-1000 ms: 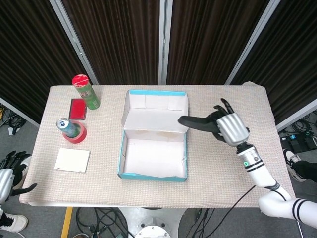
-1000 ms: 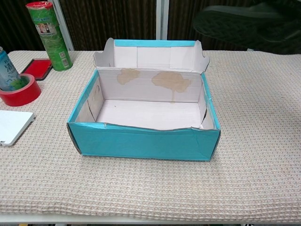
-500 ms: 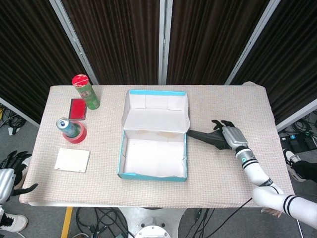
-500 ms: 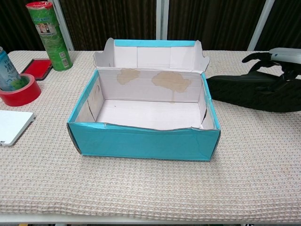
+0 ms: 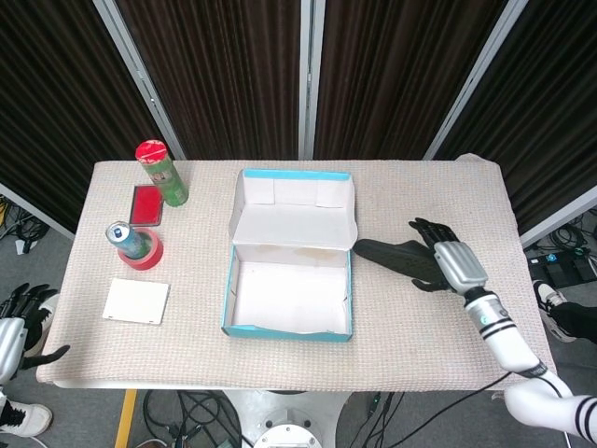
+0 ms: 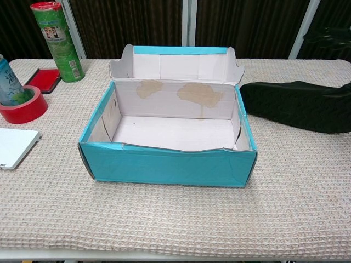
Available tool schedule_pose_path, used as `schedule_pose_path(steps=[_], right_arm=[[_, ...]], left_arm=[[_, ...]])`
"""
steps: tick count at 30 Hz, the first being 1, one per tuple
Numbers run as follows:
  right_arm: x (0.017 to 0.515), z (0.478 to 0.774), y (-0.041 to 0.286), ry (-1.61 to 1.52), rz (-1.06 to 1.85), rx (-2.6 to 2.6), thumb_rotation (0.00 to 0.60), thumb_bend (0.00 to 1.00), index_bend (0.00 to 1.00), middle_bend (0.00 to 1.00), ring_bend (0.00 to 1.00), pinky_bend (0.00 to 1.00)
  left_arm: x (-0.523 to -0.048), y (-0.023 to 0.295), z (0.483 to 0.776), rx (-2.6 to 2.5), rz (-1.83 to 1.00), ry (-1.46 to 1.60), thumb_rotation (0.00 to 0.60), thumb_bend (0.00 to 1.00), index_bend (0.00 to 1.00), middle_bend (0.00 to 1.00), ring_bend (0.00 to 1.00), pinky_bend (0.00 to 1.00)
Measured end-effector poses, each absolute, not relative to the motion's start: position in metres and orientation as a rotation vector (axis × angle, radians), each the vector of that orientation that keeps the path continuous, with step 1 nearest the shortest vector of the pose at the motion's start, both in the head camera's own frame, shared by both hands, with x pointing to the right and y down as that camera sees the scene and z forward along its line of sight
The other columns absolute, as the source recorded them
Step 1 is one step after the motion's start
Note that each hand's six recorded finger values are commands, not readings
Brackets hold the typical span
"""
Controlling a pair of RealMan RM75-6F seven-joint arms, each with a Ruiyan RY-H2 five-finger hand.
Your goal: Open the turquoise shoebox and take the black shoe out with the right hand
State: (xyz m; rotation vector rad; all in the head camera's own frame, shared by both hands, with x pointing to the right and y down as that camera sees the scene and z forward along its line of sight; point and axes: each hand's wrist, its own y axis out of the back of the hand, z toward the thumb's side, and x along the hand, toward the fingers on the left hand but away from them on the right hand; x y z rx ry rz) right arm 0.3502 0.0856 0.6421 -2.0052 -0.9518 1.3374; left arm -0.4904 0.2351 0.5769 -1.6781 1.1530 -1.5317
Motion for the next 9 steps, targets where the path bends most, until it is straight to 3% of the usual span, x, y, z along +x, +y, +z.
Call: schedule_pose_path(steps=[9], right_arm=[[0.411, 0.573, 0.161, -1.076, 1.281, -1.759, 0.6, 0.16, 0.0, 0.08, 0.0, 0.0]], left_arm=[[-0.476, 0.231, 0.577, -1.634, -1.504, 1.115, 0.6, 0.03, 0.18, 0.12, 0.03, 0.15]])
